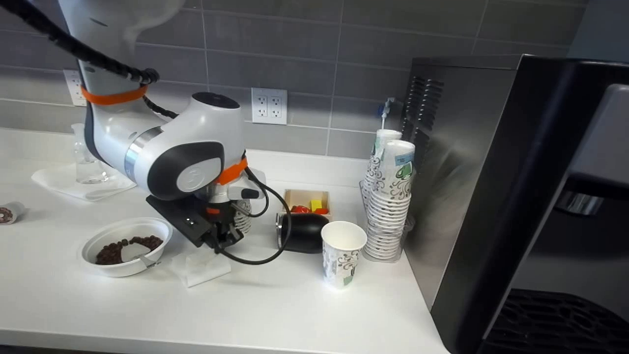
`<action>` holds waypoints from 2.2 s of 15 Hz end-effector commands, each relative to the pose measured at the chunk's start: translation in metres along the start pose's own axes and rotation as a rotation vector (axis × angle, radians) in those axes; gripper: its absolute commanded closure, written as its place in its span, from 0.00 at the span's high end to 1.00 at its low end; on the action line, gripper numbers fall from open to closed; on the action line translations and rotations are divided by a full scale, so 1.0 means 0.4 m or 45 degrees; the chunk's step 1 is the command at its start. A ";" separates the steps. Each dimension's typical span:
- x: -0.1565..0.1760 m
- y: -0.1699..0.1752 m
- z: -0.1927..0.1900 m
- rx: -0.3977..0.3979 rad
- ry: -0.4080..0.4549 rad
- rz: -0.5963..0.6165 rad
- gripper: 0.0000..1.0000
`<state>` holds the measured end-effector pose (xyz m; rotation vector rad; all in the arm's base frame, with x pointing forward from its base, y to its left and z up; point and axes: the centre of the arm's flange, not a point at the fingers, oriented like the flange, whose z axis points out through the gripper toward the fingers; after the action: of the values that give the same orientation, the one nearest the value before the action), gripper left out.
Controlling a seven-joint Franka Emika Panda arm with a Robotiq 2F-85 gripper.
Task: Fold the towel on the table
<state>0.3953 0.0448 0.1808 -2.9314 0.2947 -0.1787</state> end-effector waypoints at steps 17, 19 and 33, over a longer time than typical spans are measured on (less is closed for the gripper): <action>-0.006 0.058 -0.016 -0.006 -0.093 0.037 0.87; -0.005 0.060 -0.014 -0.008 -0.098 0.041 0.99; -0.007 0.092 -0.109 0.030 -0.017 0.064 1.00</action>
<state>0.3974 0.0131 0.1834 -2.8960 0.3608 -0.1002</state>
